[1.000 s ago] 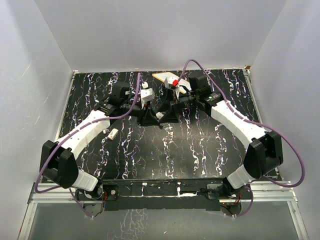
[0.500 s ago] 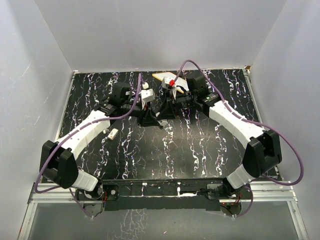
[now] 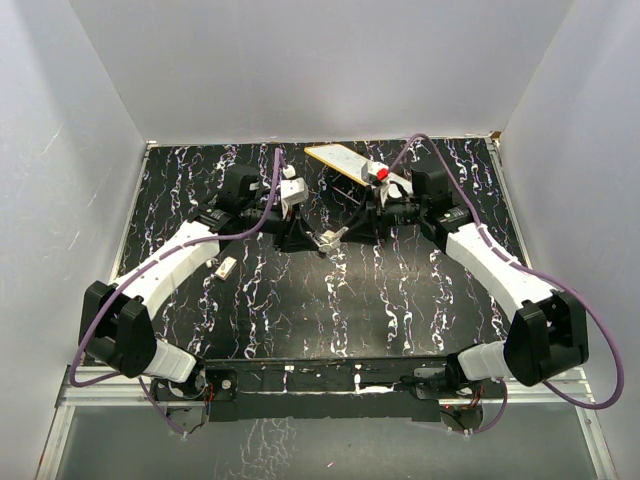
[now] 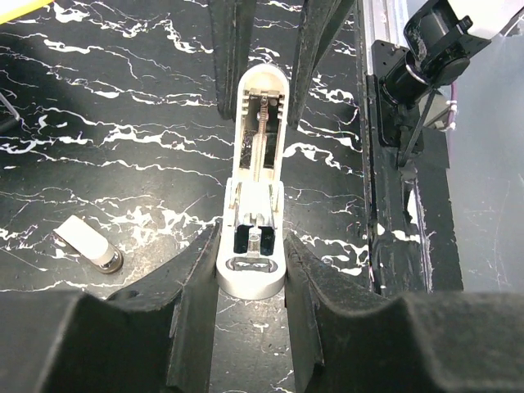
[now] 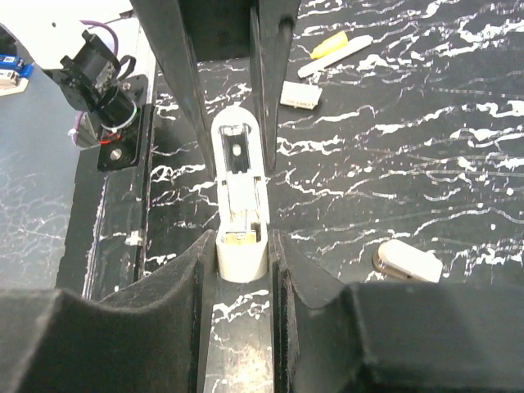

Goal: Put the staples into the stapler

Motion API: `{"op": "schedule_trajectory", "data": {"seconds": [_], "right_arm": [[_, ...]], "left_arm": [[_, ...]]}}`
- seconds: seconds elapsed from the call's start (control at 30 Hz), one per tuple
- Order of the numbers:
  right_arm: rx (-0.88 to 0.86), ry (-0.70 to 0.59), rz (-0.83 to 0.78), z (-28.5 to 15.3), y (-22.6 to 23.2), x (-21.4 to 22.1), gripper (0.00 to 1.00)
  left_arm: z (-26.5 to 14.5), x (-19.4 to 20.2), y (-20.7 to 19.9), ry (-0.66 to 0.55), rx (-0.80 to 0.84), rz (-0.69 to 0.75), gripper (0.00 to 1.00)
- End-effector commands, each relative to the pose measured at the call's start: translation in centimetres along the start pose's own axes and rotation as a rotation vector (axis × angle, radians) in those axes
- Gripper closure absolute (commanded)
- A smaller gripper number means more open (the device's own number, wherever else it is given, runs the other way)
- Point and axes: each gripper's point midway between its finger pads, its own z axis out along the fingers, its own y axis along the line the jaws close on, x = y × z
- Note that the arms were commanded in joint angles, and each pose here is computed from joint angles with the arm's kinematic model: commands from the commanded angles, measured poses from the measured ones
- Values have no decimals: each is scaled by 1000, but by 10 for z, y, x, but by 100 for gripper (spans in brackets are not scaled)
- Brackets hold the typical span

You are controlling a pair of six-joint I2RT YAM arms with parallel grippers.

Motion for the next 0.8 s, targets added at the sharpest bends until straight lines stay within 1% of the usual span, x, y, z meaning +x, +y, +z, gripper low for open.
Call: {"op": "schedule_trajectory", "data": {"seconds": [0.0,0.1,0.2,0.23,0.4,0.43,0.5,0.57,0.63,0.77], "right_arm": [[86,-17,-2,-18,-13,7,82],[63,-5,3,-19,-8,20,78],[36,28,34,-17,-4,40,70],[31,37,44,-17,-4,44,66],[41,66,17,-19,-8,40,32],[48,70,8,-20,-9,38,27],[66,86,-16,-22,-13,37,20],[91,112,-35,-24,-17,40,17],[133,149,-46,-28,-24,44,17],[316,225,-37,-50,-46,54,17]], "left_arm": [[-15,-24,-11,-72,22,29,100],[-18,-29,-8,-90,15,17,100],[-20,-33,-7,-110,17,6,100],[-20,-33,-6,-111,15,2,100],[-18,-23,-1,-95,-8,15,100],[-18,-21,0,-93,-10,15,100],[-16,-15,2,-83,-13,23,100],[-13,-5,8,-61,-25,41,100],[-8,9,16,-23,-43,60,100],[15,40,32,49,-80,94,100]]}}
